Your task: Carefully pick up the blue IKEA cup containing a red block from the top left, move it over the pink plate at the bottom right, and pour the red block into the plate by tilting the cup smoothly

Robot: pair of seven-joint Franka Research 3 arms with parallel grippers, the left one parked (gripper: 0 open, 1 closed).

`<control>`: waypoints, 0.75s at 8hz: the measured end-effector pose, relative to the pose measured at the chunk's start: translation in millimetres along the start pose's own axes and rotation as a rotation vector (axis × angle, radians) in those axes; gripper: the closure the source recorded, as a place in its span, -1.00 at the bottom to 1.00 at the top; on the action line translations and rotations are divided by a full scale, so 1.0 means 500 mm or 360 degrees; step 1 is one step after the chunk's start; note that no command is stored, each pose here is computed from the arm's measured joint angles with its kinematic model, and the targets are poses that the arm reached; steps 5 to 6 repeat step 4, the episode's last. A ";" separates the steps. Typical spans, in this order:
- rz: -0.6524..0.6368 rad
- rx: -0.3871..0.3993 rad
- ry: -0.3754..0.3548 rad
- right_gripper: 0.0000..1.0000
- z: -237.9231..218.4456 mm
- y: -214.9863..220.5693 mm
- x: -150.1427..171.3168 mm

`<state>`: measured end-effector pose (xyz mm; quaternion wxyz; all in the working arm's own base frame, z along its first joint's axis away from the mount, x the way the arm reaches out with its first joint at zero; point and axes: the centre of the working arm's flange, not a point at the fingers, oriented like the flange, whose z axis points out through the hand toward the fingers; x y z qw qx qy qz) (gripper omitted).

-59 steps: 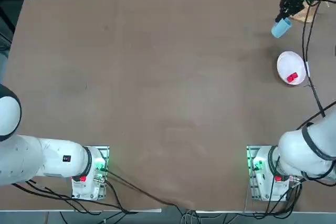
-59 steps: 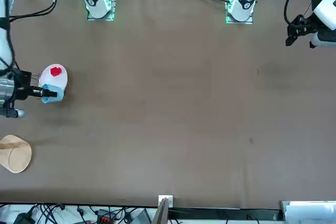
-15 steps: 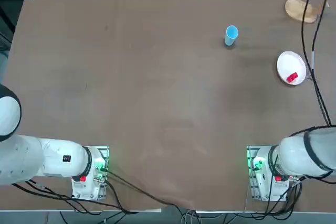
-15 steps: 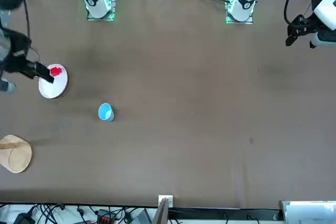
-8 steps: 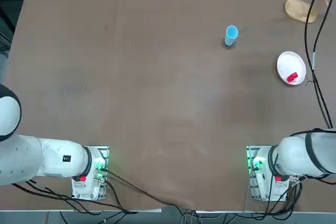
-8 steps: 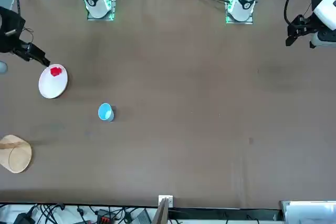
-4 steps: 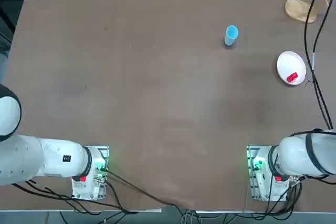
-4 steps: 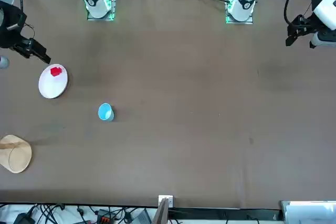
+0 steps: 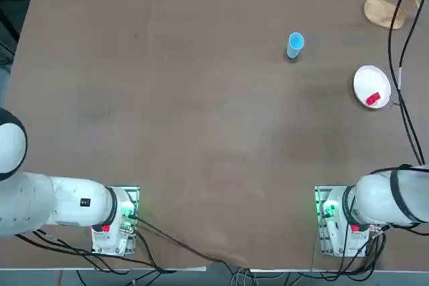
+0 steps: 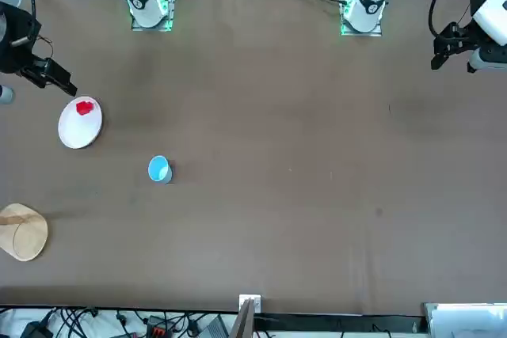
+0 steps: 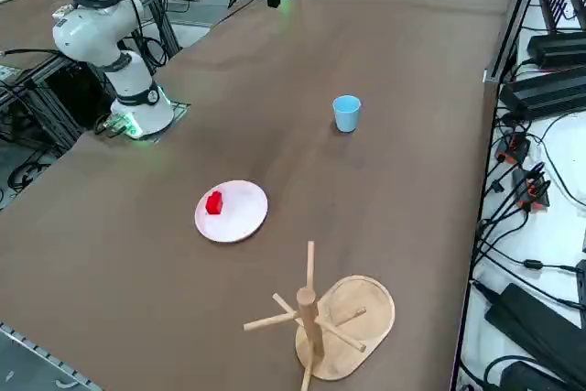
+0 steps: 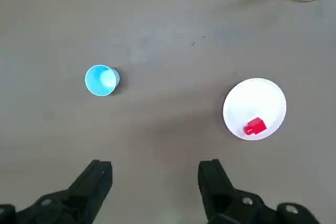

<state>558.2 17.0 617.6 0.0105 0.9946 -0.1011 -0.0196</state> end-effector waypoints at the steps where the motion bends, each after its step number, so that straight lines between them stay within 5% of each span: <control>1: 0.0000 0.0000 0.0000 -1.00 0.000 0.000 0.000; 6: 0.0007 -0.0001 -0.0005 -1.00 0.002 0.001 0.000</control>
